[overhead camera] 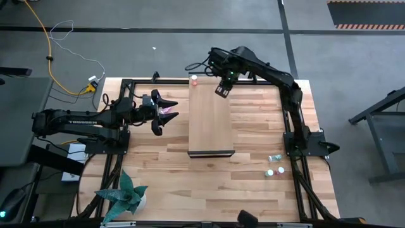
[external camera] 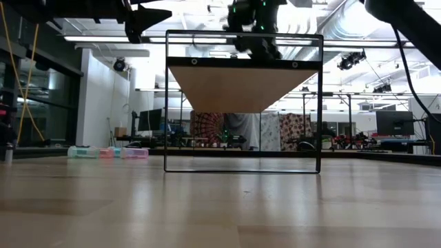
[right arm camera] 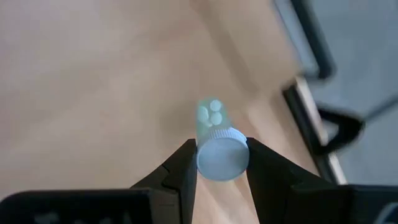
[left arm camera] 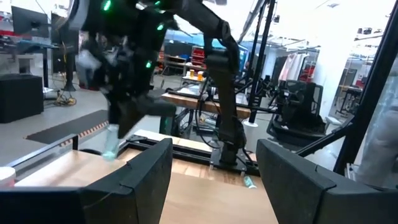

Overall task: Pick and place medicine bottles onto shelf by color
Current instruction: Put the transparent green pill bottle on the shelf

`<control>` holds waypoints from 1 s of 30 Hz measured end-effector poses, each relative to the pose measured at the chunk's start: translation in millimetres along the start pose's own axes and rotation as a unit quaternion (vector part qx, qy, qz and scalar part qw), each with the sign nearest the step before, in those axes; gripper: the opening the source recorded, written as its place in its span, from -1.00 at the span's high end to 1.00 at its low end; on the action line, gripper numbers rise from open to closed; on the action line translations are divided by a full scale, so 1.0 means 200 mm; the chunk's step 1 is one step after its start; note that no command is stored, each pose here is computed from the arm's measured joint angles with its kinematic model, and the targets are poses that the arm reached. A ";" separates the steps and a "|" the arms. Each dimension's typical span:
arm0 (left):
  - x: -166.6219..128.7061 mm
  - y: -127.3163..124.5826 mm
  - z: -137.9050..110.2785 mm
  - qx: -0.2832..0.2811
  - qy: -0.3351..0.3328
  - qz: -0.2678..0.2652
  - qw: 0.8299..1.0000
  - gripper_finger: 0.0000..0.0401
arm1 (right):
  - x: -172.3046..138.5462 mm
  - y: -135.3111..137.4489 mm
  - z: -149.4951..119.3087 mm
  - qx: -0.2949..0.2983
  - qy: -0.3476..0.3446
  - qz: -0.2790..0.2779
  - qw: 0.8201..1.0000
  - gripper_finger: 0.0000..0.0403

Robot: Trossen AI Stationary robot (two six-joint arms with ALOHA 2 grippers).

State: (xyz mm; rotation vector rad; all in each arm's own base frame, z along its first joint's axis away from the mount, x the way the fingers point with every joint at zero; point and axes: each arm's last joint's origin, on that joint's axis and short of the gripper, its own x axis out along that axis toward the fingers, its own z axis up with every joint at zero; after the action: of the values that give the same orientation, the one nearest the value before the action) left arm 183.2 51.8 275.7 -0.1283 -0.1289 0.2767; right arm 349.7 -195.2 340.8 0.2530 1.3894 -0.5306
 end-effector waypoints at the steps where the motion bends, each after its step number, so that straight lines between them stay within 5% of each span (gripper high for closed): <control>1: 0.00 0.00 0.00 0.000 0.000 0.000 1.000 -0.11 | 0.03 -0.01 0.01 0.008 0.008 -0.006 1.000 0.48; 20: 0.00 0.00 0.00 -0.001 0.000 0.000 1.000 -0.11 | 0.02 -0.04 0.05 0.095 -0.042 0.021 0.994 0.49; 30: 0.00 0.00 0.00 -0.001 0.000 0.000 1.000 -0.11 | 0.02 -0.04 0.06 0.095 -0.043 0.022 0.994 0.48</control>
State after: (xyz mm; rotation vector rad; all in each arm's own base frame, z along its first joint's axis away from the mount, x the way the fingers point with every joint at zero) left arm 183.2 51.8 275.7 -0.1309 -0.1290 0.2770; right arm 356.0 -207.6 340.1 0.4083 1.2475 -0.6300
